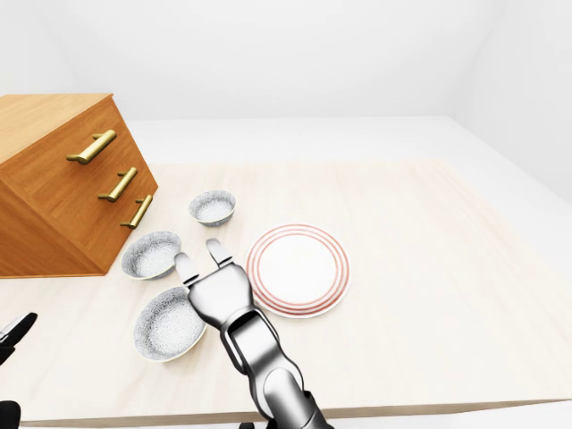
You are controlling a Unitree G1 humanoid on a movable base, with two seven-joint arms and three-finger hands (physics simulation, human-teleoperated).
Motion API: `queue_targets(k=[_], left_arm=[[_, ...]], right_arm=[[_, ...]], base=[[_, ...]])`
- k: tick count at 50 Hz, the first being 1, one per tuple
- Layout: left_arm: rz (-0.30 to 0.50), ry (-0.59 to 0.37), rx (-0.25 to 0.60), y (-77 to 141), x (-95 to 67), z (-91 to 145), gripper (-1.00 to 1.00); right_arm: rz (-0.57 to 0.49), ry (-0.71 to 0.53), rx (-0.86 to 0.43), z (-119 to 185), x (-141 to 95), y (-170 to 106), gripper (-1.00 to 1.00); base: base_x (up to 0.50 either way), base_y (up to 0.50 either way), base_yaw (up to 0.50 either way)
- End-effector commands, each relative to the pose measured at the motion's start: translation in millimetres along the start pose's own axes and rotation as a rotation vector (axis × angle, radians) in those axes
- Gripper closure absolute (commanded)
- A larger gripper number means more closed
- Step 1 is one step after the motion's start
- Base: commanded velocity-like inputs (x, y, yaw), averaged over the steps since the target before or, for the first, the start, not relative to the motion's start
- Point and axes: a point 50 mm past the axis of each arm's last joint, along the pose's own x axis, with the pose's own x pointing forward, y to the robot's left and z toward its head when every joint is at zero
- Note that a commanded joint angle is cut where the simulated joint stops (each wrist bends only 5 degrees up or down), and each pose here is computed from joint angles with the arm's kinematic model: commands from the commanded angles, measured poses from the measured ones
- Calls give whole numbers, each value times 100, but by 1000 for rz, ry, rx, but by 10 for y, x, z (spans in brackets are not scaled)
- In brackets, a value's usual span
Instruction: Put the bowl at the front on the plate.
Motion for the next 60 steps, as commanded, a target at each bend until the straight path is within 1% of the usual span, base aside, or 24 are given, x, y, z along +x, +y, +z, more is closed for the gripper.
queue_targets(k=[1,5,8,10,38,41,42,45,49,54,56,60], left_arm=[[1,-2,-3,-1,3,8,-100],[1,12,4,-10,5,-29,-100],[1,6,1,-5,4,-12,-100],[1,8,1,-6,5,-19,-100],[1,10,2,-8,5,-23,-100],[2,19,7,-17,9,-48,-100],[2,23,9,-19,10,-58,-100],[2,10,1,-6,7,-20,-100],[2,21,5,-14,11,-50,-100],[2,15,2,-7,9,-32,-100],[2,26,6,-14,13,-62,-100],[2,14,-3,-4,11,-26,-100]], right_arm=[[29,-36,-59,77,-5,101,-100],[33,-34,-82,98,-23,59,-100],[38,-33,-84,110,-45,6,-100],[43,-24,-78,71,-50,9,-100],[46,-24,-81,73,-51,13,-100],[40,-47,-80,92,-52,71,-100],[57,-40,-86,94,-54,92,-100],[55,-50,-106,139,-77,63,-100],[77,-61,-111,167,-70,120,-100],[81,-75,-125,229,-72,102,-100],[80,-84,-128,263,-69,101,-100],[88,-106,-134,337,-58,106,-100]], base=[[0,0,0],[0,0,0],[0,0,0],[0,0,0],[0,0,0],[0,0,0],[0,0,0],[0,0,0],[0,0,0],[0,0,0],[0,0,0],[0,0,0]])
